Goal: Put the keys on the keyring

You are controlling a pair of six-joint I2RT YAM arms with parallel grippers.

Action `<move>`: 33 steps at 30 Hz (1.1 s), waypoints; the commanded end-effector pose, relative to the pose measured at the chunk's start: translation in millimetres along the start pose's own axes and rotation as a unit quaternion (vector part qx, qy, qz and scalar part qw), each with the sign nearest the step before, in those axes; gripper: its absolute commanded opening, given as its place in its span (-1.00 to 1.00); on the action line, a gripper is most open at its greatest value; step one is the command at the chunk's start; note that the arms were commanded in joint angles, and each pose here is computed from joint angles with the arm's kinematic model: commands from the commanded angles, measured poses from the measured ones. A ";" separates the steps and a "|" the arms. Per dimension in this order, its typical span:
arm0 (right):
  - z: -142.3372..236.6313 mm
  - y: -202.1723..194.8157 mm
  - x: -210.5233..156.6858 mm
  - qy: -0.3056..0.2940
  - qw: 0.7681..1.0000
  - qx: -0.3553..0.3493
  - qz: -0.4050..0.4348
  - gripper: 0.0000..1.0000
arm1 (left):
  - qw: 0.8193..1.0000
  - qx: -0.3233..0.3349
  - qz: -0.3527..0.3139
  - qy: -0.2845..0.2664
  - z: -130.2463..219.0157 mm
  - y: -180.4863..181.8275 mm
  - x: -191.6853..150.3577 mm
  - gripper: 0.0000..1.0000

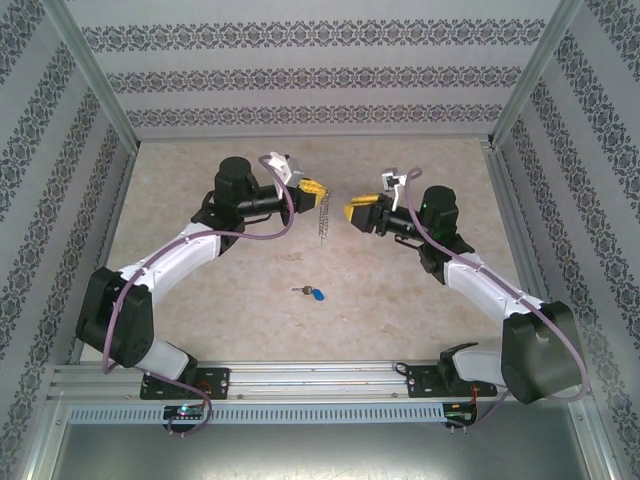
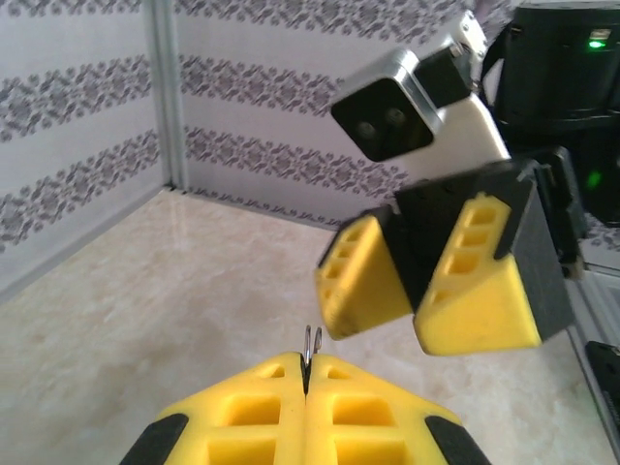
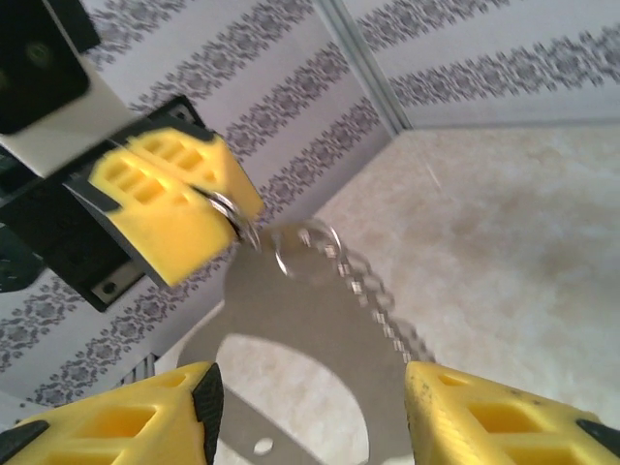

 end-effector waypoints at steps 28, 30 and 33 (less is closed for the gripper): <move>-54.7 -36.8 -251.0 0.379 0.912 -0.156 -0.016 -0.13 | 0.972 0.228 0.050 -0.039 75.2 66.0 -2.8 -1.00; -54.2 -40.1 -252.9 0.386 0.908 -0.165 -0.010 -0.14 | 0.972 0.227 0.050 -0.042 74.8 66.4 -1.7 -1.00; -52.1 -45.0 -253.2 0.390 0.903 -0.179 -0.002 -0.19 | 0.972 0.226 0.053 -0.044 74.5 67.3 -1.6 -1.00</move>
Point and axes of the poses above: each hand's point on the last joint's axis, 136 mm out from that joint toward the fingers, its own z axis back along the fingers, its own y axis along the line the jaws close on, x = y × z, the point moved 1 cm from there along z, back along the fingers
